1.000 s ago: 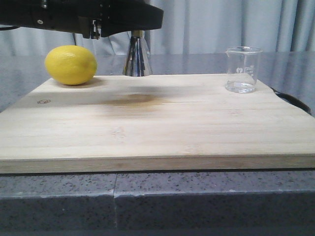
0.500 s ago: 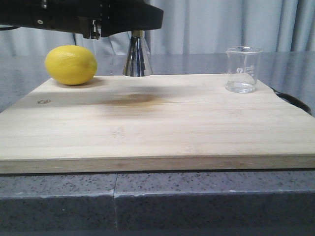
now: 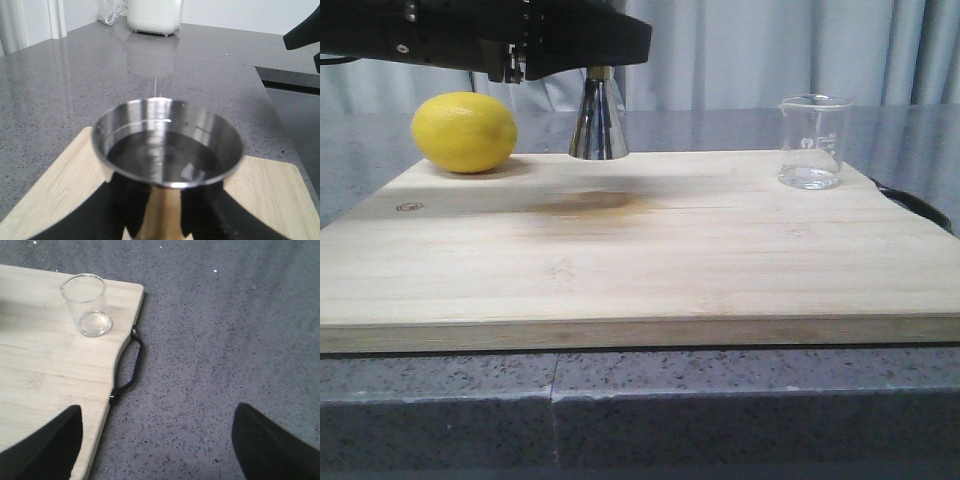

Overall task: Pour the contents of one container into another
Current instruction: 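Lower the filled jigger onto the board with the left gripper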

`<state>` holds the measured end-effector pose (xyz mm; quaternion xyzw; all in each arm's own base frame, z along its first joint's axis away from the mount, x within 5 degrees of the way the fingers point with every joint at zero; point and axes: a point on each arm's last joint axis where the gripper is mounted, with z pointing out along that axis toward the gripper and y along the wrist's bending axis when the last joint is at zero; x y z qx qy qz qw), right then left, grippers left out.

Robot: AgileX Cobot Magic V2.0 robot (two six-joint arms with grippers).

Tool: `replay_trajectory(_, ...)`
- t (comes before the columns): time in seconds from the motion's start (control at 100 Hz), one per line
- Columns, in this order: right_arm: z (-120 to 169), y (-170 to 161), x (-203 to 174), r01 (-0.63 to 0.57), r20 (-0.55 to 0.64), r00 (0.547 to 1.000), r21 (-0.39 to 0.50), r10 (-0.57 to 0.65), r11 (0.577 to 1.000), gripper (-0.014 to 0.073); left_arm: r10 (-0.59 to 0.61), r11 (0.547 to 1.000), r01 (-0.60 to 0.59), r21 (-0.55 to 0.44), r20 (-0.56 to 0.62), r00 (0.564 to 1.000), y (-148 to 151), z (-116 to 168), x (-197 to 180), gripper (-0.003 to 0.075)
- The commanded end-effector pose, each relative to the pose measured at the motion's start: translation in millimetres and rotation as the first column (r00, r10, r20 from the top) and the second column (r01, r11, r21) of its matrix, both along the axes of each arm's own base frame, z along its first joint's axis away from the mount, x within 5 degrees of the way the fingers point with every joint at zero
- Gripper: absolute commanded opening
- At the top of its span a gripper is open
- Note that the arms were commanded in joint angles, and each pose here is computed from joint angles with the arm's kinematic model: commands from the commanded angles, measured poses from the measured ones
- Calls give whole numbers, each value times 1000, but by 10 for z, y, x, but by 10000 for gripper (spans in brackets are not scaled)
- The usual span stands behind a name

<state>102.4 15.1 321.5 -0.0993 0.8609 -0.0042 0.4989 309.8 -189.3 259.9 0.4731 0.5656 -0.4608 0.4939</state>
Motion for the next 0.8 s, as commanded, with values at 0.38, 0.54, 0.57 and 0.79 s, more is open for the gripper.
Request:
replay_trajectory(0.38, 178, -3, 22, -15, 115, 993, -24, 18, 1000, 533, -62, 989, 62, -135, 6, 998, -93, 110, -33, 242)
replay_trajectory(0.54, 178, -5, 23, -14, 116, 993, -29, 17, 999, 533, -80, 989, 81, -127, 9, 997, -130, 103, -62, 242)
replay_trajectory(0.57, 179, -6, 23, -14, 117, 993, -31, 17, 999, 533, -80, 989, 81, -127, 10, 997, -130, 103, -62, 242)
replay_trajectory(0.79, 179, -8, 23, -13, 117, 993, -33, 17, 999, 533, -89, 990, 92, -104, 32, 996, -131, 84, -71, 242)
